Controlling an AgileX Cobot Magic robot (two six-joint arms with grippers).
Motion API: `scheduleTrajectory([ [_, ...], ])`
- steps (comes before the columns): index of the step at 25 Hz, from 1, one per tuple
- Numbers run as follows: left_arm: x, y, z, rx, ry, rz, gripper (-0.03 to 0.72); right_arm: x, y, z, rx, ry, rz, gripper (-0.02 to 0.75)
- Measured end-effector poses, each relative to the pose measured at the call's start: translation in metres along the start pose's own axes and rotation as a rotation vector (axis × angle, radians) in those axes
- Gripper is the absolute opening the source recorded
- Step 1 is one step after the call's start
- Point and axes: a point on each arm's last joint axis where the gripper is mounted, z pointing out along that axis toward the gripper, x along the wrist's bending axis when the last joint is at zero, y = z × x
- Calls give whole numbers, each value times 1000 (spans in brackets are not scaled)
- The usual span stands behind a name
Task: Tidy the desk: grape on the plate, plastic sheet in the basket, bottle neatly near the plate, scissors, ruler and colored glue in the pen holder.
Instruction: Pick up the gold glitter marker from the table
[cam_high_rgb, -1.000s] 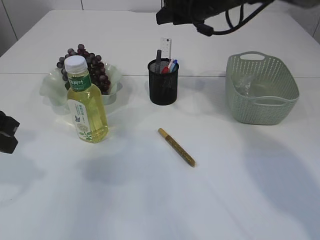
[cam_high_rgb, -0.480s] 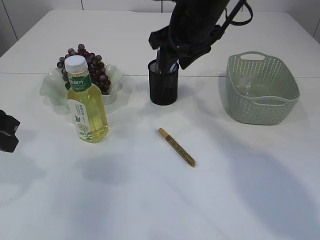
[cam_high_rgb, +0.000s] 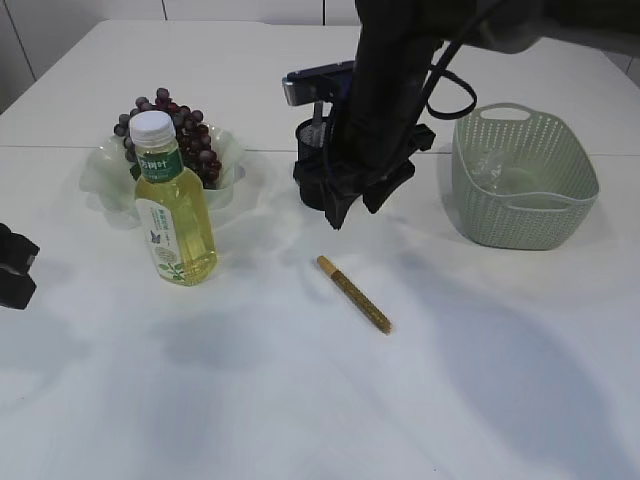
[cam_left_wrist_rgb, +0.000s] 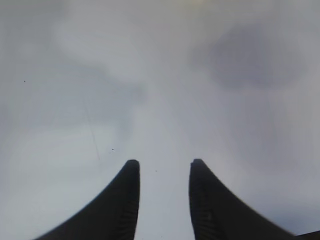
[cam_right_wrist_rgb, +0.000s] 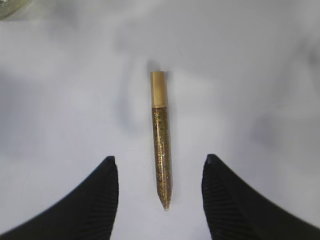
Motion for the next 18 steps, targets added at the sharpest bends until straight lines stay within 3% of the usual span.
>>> scheduleTrajectory([
  [11, 0, 0, 0, 4, -4, -4, 246, -1, -4, 63, 134, 5, 19, 423],
  [18, 0, 0, 0, 4, -4, -4, 246, -3, -6, 82, 170, 0, 25, 423],
])
